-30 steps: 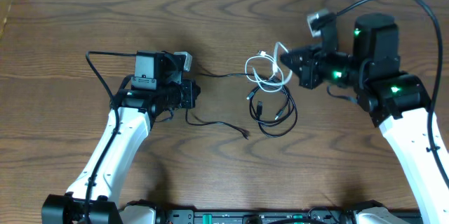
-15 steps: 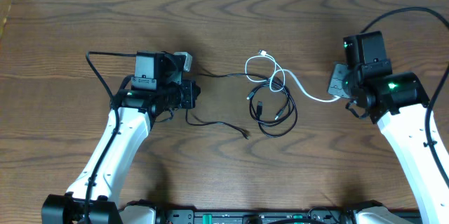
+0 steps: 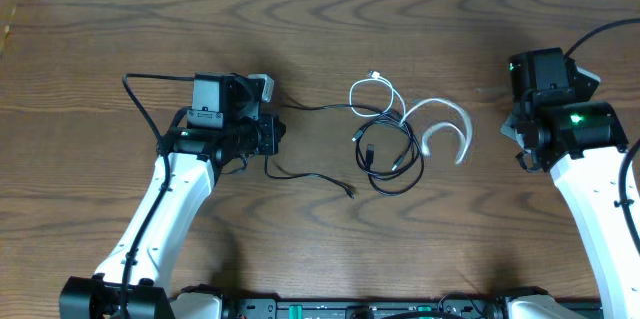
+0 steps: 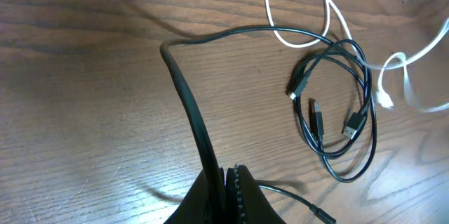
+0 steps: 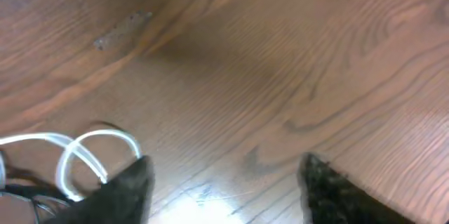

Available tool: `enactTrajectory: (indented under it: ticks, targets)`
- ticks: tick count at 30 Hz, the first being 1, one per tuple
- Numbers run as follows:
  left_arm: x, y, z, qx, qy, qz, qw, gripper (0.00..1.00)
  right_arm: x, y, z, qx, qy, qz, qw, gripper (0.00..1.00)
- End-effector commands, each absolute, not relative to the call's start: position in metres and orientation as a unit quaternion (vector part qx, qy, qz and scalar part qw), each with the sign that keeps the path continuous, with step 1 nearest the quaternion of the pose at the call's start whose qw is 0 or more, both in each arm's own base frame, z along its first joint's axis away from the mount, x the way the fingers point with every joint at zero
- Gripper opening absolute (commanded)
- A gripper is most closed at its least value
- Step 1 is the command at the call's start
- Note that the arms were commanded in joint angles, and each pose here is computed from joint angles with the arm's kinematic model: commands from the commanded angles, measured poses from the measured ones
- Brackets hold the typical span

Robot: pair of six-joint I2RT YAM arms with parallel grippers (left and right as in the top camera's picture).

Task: Untangle cables
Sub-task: 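Pull the white cable rightward out of the coil with the right gripper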

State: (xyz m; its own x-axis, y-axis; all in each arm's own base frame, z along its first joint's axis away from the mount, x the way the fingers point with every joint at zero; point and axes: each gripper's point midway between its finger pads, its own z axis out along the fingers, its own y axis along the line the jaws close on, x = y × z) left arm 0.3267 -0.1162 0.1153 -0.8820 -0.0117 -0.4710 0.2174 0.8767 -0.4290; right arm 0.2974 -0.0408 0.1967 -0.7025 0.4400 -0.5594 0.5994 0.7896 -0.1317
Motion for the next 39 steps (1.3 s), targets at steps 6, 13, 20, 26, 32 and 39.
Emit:
enactTrajectory:
  ticks: [6,13,20,26,32,39]
  targets:
    - [0.325,-0.115,0.115,0.062,0.938,-0.238,0.243,0.08,0.324,0.003,0.188,0.116,0.959,-0.062,0.249,0.8]
    - [0.325,-0.115,0.116,0.062,0.938,-0.238,0.245,0.08,0.339,0.048,0.15,-0.041,0.98,0.024,0.194,0.86]
    - [0.325,-0.115,0.115,0.062,0.938,-0.238,0.244,0.08,0.362,0.074,0.117,-0.114,0.974,0.074,0.18,0.89]
    - [0.325,-0.115,0.116,0.062,0.938,-0.237,0.245,0.08,0.376,0.091,0.097,-0.171,0.963,0.107,0.181,0.92]
    - [0.325,-0.115,0.116,0.062,0.938,-0.237,0.245,0.08,0.385,0.097,0.071,-0.202,0.957,0.115,0.171,0.94]
    - [0.325,-0.115,0.116,0.062,0.938,-0.237,0.245,0.08,0.396,0.12,0.064,-0.227,0.939,0.176,0.189,0.98]
